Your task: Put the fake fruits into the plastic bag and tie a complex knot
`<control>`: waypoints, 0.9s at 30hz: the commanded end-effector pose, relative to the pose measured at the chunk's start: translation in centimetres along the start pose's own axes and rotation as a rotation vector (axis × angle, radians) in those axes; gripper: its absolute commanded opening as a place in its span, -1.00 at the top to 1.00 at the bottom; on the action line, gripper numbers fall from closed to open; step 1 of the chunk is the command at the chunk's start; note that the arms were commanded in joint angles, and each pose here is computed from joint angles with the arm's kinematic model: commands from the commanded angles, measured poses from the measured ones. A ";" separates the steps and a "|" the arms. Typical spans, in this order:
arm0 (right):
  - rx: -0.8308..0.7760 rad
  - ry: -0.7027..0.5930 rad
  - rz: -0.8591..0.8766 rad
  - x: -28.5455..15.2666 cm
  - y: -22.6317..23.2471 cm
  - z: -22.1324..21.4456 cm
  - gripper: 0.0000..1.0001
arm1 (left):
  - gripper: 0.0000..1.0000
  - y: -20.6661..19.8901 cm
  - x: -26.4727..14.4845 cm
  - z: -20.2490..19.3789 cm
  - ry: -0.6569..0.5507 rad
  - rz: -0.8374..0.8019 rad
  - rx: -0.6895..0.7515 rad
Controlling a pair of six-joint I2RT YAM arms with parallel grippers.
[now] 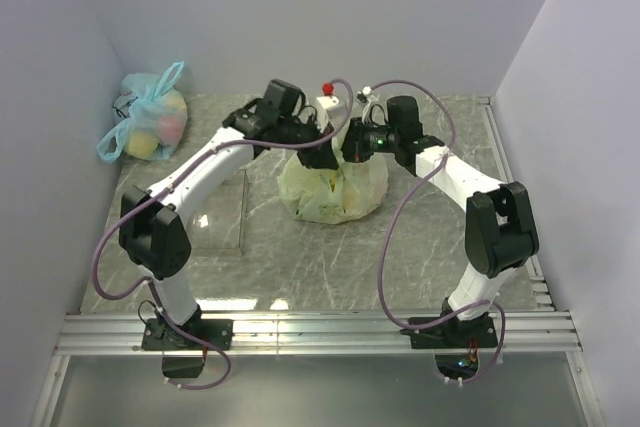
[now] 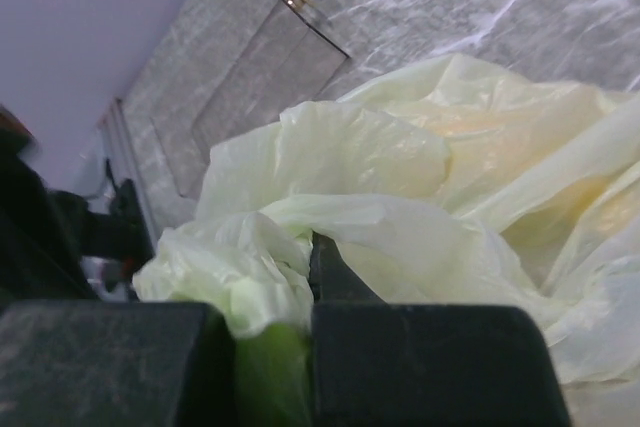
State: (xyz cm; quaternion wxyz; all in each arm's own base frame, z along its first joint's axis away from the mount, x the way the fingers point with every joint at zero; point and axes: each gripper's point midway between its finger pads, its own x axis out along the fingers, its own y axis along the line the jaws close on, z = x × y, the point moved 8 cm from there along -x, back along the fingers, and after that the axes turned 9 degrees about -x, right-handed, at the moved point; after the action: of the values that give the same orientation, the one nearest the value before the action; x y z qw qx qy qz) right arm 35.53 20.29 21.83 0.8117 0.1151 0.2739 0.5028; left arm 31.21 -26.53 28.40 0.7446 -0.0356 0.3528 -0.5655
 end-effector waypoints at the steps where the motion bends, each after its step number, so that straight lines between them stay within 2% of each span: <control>1: 0.075 -0.120 -0.147 -1.0 -0.3 1.9 1.00 | 0.99 -0.7 1.5 -2.5 0.075 0.066 -0.126; 4: 0.110 -0.136 -0.168 -1.6 0.2 1.3 1.00 | 0.99 1.3 5.2 -5.2 0.203 0.180 -0.184; 5: 0.115 -0.140 -0.172 -1.7 0.4 1.2 1.00 | 0.99 1.9 5.6 -5.7 0.217 0.228 -0.258; 7: 0.103 -0.159 -0.193 -2.4 0.8 1.2 1.00 | 0.99 3.2 6.6 -6.7 0.255 0.270 -0.295; 12: 0.088 -0.205 -0.225 -3.7 1.8 1.2 1.00 | 0.99 4.7 7.3 -7.7 0.196 0.386 -0.323; 14: 0.106 -0.213 -0.221 -3.9 2.1 1.0 1.00 | 0.99 5.5 7.8 -8.0 0.202 0.456 -0.379; 17: 0.155 -0.211 -0.199 -4.1 2.6 0.2 1.00 | 0.99 6.6 8.2 -7.8 0.159 0.533 -0.448; 22: 0.265 -0.232 -0.119 -3.6 3.6 -0.3 1.00 | 0.99 6.6 9.2 -4.6 -0.014 0.493 -0.545; 27: 0.344 -0.300 -0.043 -3.4 4.4 0.8 1.00 | 0.99 7.6 9.3 -0.4 -0.194 0.414 -0.578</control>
State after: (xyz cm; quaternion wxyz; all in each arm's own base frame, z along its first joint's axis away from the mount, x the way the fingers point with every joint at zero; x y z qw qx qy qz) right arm 32.19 17.65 19.47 0.8519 0.2659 0.3218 0.3162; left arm 34.24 -31.44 19.53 0.8044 -0.1665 0.4767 -0.3129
